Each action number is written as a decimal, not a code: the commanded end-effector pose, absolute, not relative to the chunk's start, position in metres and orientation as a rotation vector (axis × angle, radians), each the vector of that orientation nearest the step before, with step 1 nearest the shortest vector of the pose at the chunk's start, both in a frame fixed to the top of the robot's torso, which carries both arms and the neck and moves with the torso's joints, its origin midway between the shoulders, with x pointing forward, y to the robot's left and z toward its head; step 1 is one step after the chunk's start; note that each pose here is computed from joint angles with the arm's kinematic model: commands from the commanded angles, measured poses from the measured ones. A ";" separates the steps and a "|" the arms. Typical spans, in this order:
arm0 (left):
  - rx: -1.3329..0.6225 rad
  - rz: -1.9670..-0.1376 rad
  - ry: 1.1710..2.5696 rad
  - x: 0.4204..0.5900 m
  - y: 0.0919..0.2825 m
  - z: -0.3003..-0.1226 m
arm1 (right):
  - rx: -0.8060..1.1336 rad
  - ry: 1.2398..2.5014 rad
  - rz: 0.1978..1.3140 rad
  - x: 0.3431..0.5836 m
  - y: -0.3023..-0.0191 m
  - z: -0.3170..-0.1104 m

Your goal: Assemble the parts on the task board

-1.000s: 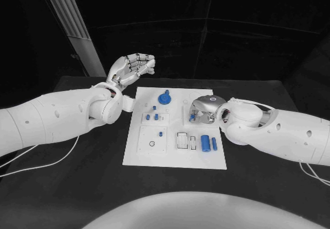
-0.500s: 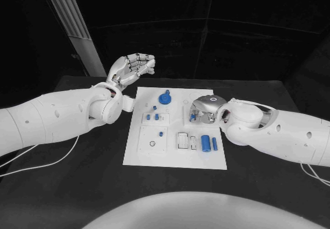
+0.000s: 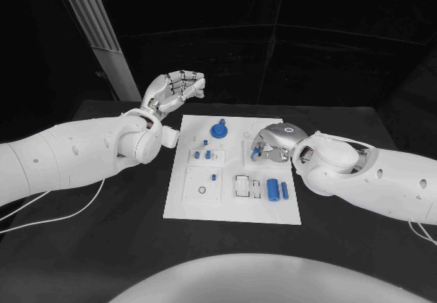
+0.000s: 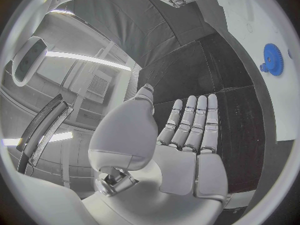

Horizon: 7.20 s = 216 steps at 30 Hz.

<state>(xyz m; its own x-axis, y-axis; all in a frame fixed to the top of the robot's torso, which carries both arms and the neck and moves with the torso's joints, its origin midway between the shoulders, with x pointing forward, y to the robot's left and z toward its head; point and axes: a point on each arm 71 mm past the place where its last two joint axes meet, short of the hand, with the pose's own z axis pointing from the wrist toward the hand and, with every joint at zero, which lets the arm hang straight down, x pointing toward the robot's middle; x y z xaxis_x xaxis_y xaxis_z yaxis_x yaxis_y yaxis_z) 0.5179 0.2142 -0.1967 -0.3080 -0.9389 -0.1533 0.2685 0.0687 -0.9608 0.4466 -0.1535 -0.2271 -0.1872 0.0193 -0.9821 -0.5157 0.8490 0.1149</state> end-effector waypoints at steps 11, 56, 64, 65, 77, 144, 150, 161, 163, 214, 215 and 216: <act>-0.672 -1.544 1.188 0.516 0.212 -0.187 | -0.365 1.543 0.700 0.429 -0.139 -0.194; -0.670 -1.550 1.193 0.518 0.208 -0.188 | -0.919 1.588 0.802 0.404 -0.029 -0.222; -0.671 -1.550 1.193 0.517 0.209 -0.188 | -0.931 1.560 0.818 0.401 -0.021 -0.226; -0.671 -1.550 1.193 0.517 0.209 -0.188 | -0.933 1.558 0.820 0.401 -0.020 -0.226; -0.672 -1.551 1.194 0.517 0.209 -0.188 | -0.954 1.566 0.824 0.400 -0.010 -0.231; -0.672 -1.553 1.197 0.518 0.208 -0.188 | -0.606 1.517 0.953 0.405 -0.028 -0.227; -0.674 -1.550 1.199 0.518 0.209 -0.190 | -0.307 1.532 1.050 0.410 -0.065 -0.214; -0.672 -1.548 1.202 0.522 0.205 -0.192 | 0.121 1.748 0.955 0.420 -0.160 -0.189; -0.672 -1.547 1.202 0.523 0.205 -0.193 | 0.164 1.784 0.931 0.419 -0.172 -0.190; -0.683 -1.535 1.210 0.522 0.209 -0.199 | 0.299 2.299 0.391 0.389 -0.211 -0.251; -0.683 -1.535 1.210 0.522 0.209 -0.199 | 0.295 2.304 0.389 0.389 -0.210 -0.252; -0.684 -1.535 1.210 0.522 0.209 -0.199 | 0.292 2.306 0.388 0.389 -0.208 -0.252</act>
<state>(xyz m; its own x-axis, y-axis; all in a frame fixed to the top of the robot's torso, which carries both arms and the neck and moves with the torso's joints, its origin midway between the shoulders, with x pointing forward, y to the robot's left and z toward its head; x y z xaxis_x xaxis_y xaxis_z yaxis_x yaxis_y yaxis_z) 0.5252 0.2103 -0.2083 -0.3085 -0.9380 -0.1580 0.2566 0.0779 -0.9634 0.3904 -0.2084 -0.2503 -0.6615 0.3588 -0.6585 0.0922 0.9103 0.4034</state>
